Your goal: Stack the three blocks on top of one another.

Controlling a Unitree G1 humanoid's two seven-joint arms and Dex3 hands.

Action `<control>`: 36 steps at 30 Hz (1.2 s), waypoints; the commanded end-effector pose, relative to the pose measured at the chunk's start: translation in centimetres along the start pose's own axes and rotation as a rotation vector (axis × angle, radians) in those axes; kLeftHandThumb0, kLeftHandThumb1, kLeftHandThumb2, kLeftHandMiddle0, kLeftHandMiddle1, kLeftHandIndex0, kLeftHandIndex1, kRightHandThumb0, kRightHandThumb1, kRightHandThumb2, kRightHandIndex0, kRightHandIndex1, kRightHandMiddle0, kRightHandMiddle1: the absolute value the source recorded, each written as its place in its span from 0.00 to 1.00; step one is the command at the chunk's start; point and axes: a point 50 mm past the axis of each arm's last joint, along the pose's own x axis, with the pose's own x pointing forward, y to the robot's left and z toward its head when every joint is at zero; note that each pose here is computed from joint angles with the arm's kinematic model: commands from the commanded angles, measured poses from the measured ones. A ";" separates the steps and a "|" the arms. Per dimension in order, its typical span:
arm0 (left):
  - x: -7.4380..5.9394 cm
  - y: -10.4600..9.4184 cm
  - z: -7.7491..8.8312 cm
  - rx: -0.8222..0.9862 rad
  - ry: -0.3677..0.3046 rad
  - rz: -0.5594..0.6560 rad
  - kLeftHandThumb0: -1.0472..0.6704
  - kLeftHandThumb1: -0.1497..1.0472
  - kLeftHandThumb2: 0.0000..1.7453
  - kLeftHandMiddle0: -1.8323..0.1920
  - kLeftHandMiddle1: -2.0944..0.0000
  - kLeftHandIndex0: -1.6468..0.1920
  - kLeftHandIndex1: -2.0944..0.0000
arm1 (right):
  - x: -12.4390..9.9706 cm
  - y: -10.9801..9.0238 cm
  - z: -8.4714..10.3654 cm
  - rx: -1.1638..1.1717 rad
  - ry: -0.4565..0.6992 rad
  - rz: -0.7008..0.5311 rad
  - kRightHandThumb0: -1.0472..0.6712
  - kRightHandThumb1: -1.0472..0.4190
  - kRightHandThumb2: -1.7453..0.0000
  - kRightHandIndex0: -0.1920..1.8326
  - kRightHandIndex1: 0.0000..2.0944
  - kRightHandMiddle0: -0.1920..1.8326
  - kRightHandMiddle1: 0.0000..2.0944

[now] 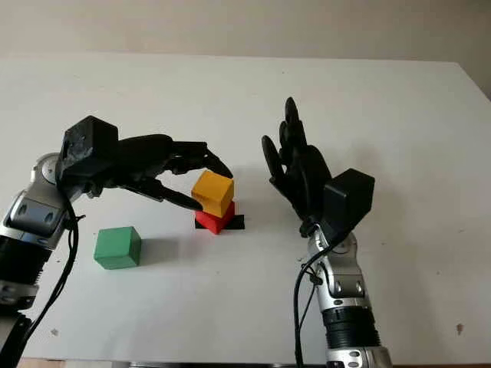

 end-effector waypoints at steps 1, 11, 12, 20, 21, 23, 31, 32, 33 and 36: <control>-1.0 0.3 0.2 0.015 -0.017 0.011 0.24 0.85 0.03 0.88 0.98 0.89 0.62 | 0.2 -0.3 0.5 -0.012 -0.024 0.001 0.21 0.00 0.73 0.00 0.00 0.00 0.01; -7.4 2.1 1.1 -0.026 -0.056 0.263 0.25 0.89 0.03 0.92 0.98 0.88 0.94 | 0.5 -0.2 0.5 -0.012 -0.026 0.008 0.20 0.00 0.73 0.00 0.00 0.00 0.01; -8.2 2.3 1.3 -0.009 -0.044 0.304 0.24 0.89 0.03 0.93 0.98 0.89 0.94 | 0.6 -0.2 0.5 -0.013 -0.025 0.008 0.20 0.00 0.73 0.00 0.00 0.00 0.01; -14.0 0.8 2.2 0.196 0.143 0.495 0.13 0.97 0.04 0.95 0.98 0.87 0.95 | 0.8 -0.3 0.6 -0.020 -0.024 -0.002 0.19 0.00 0.73 0.00 0.00 0.00 0.01; -14.5 0.2 2.3 0.226 0.175 0.514 0.13 0.96 0.03 0.95 0.98 0.86 0.94 | 0.8 -0.4 0.6 -0.020 -0.022 -0.003 0.19 0.00 0.73 0.00 0.00 0.00 0.02; -15.5 -0.9 2.5 0.270 0.227 0.547 0.16 0.92 0.02 0.95 0.98 0.82 0.93 | 0.8 -0.5 0.6 -0.021 -0.022 -0.008 0.19 0.00 0.73 0.00 0.00 0.00 0.02; -17.6 -5.1 3.1 0.393 0.409 0.562 0.21 0.87 0.02 0.96 0.98 0.79 0.94 | 0.8 -0.8 0.7 0.000 -0.026 0.001 0.21 0.00 0.71 0.00 0.00 0.00 0.01; -17.6 -5.5 3.1 0.402 0.419 0.556 0.22 0.87 0.03 0.96 0.98 0.78 0.95 | 0.8 -0.8 0.7 0.000 -0.026 0.002 0.21 0.00 0.71 0.00 0.00 0.00 0.01; -17.7 -5.8 3.2 0.409 0.426 0.552 0.23 0.86 0.03 0.96 0.98 0.79 0.95 | 0.8 -0.8 0.7 0.000 -0.025 0.002 0.21 0.00 0.72 0.00 0.00 0.00 0.01; -17.7 -6.5 3.3 0.438 0.452 0.536 0.23 0.85 0.03 0.96 0.98 0.79 0.96 | 0.8 -0.8 0.7 -0.006 -0.027 -0.002 0.21 0.00 0.72 0.00 0.00 0.00 0.01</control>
